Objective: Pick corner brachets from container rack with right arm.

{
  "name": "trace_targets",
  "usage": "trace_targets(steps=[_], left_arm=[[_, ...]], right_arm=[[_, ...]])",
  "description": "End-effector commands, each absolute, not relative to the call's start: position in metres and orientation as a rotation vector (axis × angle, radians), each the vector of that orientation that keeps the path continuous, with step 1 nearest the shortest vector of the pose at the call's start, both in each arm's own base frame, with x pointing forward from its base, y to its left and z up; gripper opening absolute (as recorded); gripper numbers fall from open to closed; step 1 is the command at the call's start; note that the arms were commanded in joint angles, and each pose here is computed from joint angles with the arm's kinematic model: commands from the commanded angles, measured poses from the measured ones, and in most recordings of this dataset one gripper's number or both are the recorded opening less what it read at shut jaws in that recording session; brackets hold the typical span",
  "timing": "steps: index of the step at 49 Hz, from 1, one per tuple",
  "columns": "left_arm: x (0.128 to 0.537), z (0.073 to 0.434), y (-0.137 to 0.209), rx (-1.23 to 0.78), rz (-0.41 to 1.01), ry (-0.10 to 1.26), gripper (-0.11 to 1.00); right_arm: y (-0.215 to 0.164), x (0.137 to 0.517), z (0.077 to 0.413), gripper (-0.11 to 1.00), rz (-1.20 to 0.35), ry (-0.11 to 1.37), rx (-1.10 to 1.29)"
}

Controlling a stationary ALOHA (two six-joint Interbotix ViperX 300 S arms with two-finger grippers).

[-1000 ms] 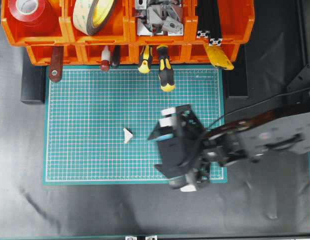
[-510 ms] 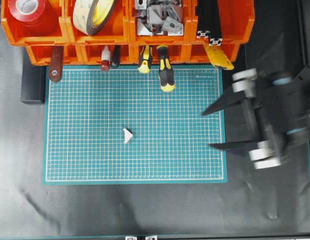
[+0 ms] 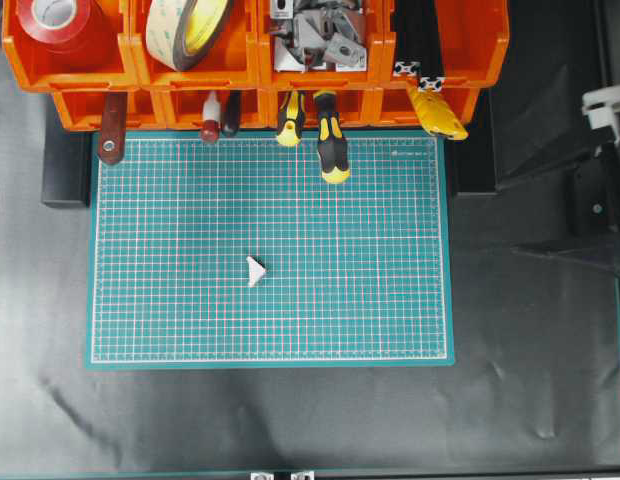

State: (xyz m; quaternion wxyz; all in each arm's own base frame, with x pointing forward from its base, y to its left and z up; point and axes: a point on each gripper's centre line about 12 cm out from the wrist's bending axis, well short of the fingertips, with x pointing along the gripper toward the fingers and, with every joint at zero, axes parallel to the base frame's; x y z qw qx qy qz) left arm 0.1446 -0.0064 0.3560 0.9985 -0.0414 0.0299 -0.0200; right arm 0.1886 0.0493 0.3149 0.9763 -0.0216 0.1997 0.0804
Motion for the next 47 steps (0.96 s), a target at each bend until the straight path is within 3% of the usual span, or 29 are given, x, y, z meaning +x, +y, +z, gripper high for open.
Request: trace_targets(steps=[1,47], left_arm=[[0.144,0.362,-0.007,-0.080,-0.041,0.043,0.04],[0.125,0.366,-0.005,-0.059,-0.042,0.010,0.04]], right_arm=[[0.048,0.185,0.319,0.71,0.161,0.393,-0.037],[0.035,0.157,0.325,0.71,0.143,0.336,-0.012]])
